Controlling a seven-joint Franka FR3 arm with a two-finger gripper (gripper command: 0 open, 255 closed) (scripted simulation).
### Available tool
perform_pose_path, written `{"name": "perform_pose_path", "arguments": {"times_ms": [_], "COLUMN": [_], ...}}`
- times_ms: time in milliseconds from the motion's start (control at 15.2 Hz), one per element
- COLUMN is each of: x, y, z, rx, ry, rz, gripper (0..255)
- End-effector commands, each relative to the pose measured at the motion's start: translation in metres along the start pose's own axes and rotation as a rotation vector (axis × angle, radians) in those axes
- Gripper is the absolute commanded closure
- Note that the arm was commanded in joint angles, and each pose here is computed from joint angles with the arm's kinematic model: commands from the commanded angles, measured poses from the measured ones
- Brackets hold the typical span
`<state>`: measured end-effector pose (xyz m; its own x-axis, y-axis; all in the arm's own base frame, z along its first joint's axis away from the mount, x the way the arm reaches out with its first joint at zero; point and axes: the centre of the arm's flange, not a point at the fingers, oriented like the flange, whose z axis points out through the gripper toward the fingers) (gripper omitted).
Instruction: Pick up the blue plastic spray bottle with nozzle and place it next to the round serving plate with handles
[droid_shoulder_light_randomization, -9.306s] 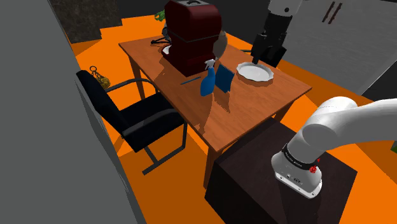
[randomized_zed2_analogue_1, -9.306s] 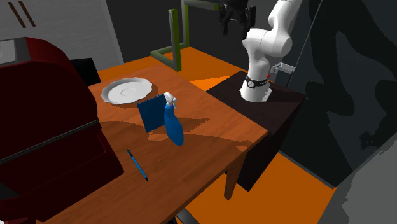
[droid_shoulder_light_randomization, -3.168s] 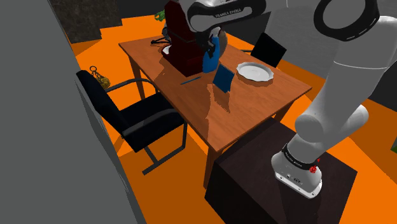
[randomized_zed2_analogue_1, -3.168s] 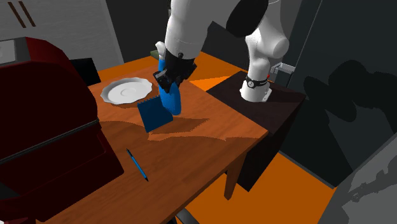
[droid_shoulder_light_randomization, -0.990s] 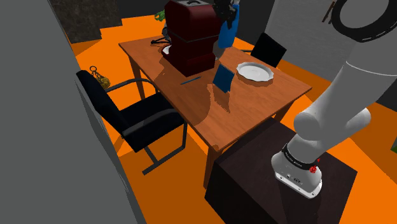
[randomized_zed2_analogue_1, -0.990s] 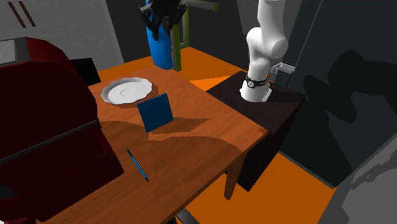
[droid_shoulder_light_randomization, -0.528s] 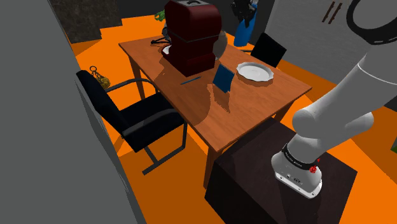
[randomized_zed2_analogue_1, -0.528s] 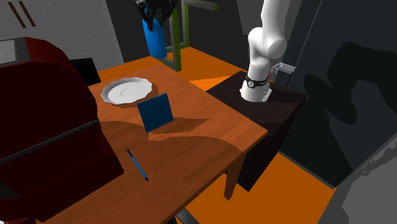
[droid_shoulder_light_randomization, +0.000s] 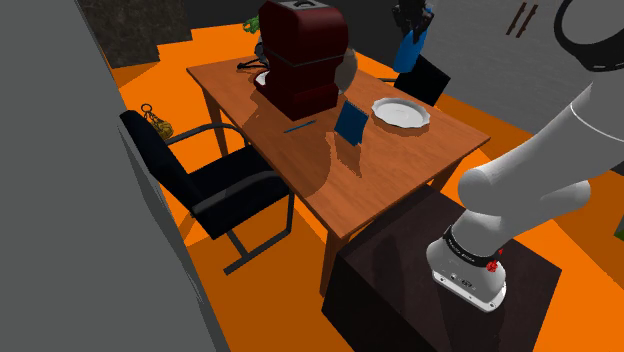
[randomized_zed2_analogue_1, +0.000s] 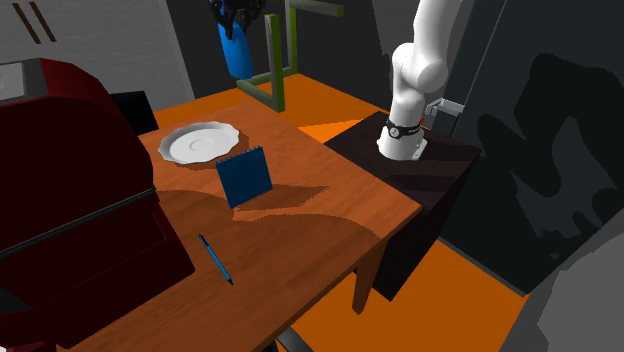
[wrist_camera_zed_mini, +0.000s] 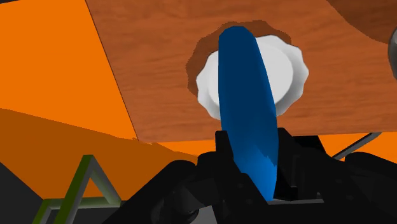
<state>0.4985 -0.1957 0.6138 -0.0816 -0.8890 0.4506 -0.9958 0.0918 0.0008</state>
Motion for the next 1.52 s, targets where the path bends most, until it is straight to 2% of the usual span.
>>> {"name": "perform_pose_path", "arguments": {"times_ms": [0,132,1452], "x": [0.024,0.041,-0.006], "y": [0.010,0.017,0.017], "z": [0.009,0.018,0.112], "rx": [0.001,0.001,0.001], "ry": [0.000,0.000,0.000], "rz": [-0.001,-0.001,-0.001], "gripper": [255,255,255]}}
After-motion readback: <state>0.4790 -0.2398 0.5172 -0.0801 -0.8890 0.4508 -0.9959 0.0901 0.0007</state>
